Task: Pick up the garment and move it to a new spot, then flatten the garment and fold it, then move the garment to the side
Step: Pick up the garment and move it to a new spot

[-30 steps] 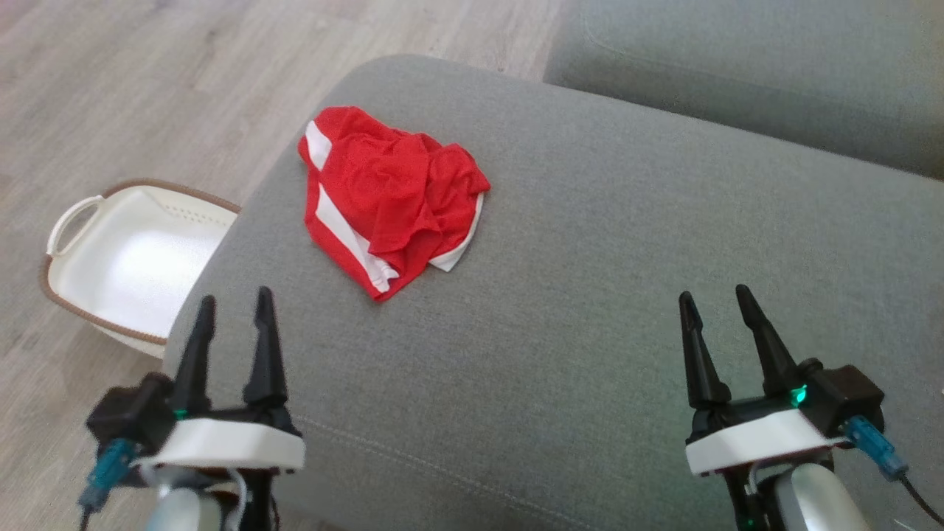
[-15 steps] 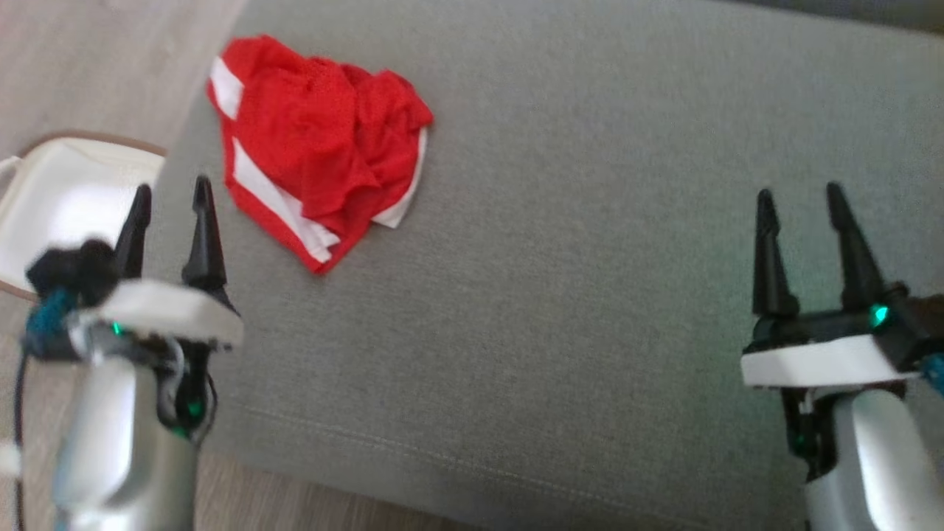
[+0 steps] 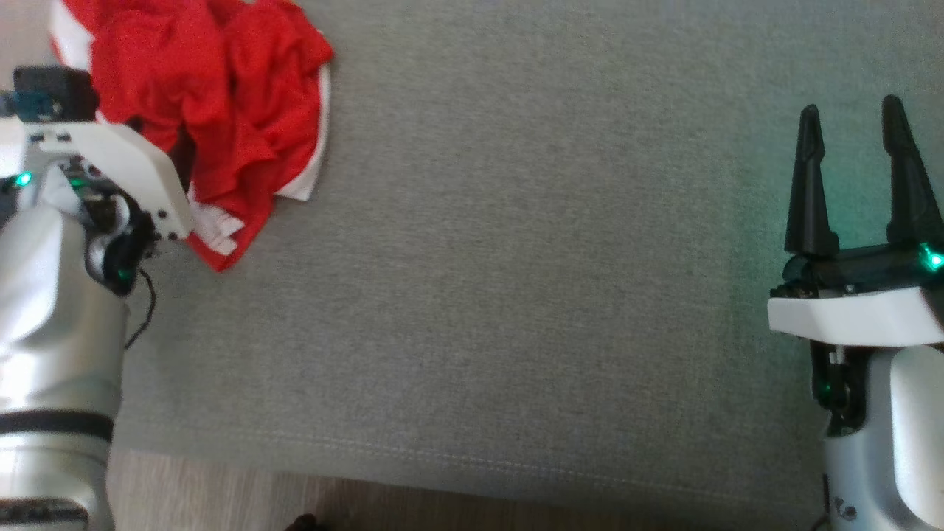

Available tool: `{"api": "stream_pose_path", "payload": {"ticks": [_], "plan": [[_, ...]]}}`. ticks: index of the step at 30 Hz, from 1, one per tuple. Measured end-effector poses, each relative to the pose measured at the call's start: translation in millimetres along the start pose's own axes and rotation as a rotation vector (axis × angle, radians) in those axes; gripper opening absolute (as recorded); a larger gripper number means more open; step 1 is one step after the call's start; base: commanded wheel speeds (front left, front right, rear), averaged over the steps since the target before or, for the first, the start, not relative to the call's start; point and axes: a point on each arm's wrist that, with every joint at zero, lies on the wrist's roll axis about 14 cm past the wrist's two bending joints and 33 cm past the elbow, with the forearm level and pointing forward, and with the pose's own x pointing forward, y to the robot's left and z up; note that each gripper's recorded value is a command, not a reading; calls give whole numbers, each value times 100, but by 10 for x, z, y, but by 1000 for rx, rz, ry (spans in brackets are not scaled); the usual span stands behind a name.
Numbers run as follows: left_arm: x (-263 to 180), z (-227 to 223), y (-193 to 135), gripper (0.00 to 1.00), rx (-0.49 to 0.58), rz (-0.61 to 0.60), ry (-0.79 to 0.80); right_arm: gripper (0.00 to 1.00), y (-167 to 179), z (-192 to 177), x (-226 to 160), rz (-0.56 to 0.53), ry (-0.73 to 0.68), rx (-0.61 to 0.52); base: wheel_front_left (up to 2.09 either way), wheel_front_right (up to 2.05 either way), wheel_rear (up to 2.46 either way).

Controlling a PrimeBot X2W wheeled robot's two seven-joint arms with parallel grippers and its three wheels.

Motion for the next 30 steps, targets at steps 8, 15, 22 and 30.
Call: {"api": "stream_pose_path", "payload": {"ticks": [8, 15, 22, 30], "plan": [[388, -117, -123, 100, 37, -44, 176, 100, -232, -183, -53, -54, 43, -20, 0, 0, 0], [515, -78, -213, 0, 15, -77, 223, 100, -318, -175, -43, -73, 38, -32, 0, 0, 0], [432, 42, -291, 0, -44, -99, 126, 100, -305, -53, -77, -73, 15, -37, 0, 0, 0], [112, 744, -862, 0, -208, -241, -204, 100, -267, 270, -175, -76, -51, -26, 0, 0, 0]]}}
